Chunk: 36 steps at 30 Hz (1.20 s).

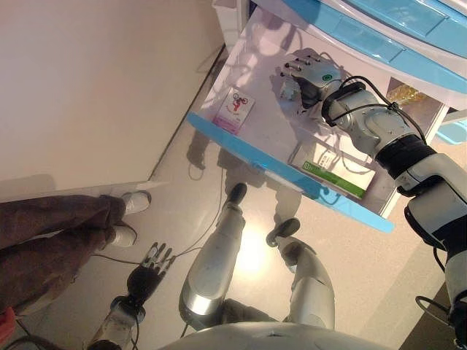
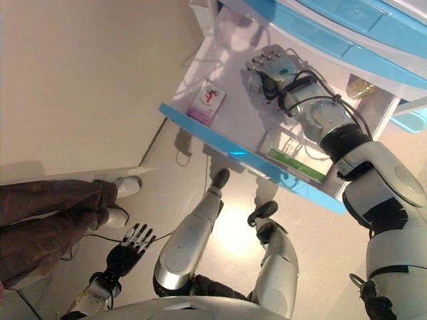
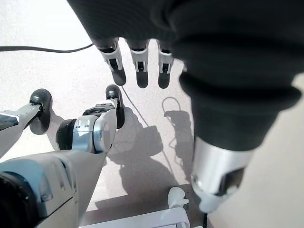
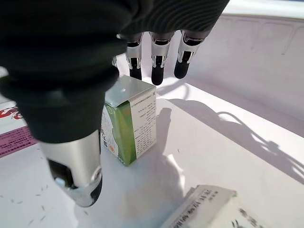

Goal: Open the drawer and pick up the medicine

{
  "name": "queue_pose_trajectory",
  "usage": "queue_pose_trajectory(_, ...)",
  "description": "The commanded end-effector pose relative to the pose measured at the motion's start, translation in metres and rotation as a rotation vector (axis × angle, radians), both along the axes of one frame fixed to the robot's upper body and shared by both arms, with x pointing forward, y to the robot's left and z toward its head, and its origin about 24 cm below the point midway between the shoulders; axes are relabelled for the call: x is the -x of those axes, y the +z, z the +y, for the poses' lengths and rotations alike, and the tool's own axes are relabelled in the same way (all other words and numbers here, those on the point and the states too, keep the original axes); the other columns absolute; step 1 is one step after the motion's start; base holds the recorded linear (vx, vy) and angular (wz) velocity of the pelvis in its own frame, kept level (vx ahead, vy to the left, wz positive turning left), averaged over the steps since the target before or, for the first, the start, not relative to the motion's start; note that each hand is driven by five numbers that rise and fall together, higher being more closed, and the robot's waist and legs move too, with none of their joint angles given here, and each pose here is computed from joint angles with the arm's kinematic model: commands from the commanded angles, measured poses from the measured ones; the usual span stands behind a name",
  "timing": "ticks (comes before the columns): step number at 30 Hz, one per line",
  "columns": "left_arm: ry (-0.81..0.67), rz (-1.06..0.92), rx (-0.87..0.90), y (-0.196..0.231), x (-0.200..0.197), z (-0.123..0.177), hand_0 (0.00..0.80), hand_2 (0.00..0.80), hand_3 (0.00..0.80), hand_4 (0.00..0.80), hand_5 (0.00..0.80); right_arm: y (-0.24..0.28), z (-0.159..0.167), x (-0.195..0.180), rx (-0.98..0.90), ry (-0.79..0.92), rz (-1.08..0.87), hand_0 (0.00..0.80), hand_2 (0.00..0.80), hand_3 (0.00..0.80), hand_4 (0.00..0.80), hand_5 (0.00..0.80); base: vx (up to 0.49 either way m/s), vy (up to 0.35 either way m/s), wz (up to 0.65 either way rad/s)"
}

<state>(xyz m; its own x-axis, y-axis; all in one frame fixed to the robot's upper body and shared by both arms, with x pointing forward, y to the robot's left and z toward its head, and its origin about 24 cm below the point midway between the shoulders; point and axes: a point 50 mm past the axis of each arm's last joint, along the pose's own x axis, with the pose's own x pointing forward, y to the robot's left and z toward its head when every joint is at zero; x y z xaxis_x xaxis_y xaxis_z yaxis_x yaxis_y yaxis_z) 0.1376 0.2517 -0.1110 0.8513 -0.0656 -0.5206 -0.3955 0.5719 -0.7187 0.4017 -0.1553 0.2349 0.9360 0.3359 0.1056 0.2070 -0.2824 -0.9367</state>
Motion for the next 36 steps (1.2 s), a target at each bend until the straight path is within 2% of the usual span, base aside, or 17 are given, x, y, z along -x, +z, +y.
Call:
queue_pose_trajectory(1, -0.058, 0.055, -0.015, -0.006, 0.031, -0.003, 0.000, 0.000, 0.000, 0.000, 0.000, 0.011, 0.009, -0.004, 0.006, 0.027, -0.040, 0.000, 0.000, 0.000, 0.000, 0.000, 0.000, 0.000, 0.00)
queue_pose_trajectory(14, -0.069, 0.053, 0.002, -0.005, 0.031, -0.007, 0.000, 0.000, 0.000, 0.000, 0.000, -0.005, 0.004, -0.010, 0.011, 0.008, 0.006, 0.000, 0.000, 0.000, 0.000, 0.000, -0.003, 0.004, 0.02)
queue_pose_trajectory(15, -0.071, 0.053, 0.003, -0.005, 0.032, -0.007, 0.000, 0.000, 0.000, 0.000, 0.000, -0.005, 0.004, -0.010, 0.007, 0.011, 0.011, 0.135, 0.135, 0.135, 0.135, 0.135, 0.000, 0.000, 0.00)
queue_pose_trajectory(16, -0.073, 0.053, 0.003, -0.005, 0.032, -0.007, 0.000, 0.000, 0.000, 0.000, 0.000, -0.006, 0.005, -0.010, 0.007, 0.014, 0.015, 0.800, 0.800, 0.800, 0.800, 0.800, 0.000, 0.000, 0.00)
queue_pose_trajectory(36, -0.083, 0.034, 0.008, -0.001, 0.027, -0.009, 0.000, 0.000, 0.000, 0.000, 0.000, -0.001, 0.027, -0.001, 0.022, 0.156, -0.010, 0.800, 0.800, 0.800, 0.800, 0.800, -0.002, -0.002, 0.01)
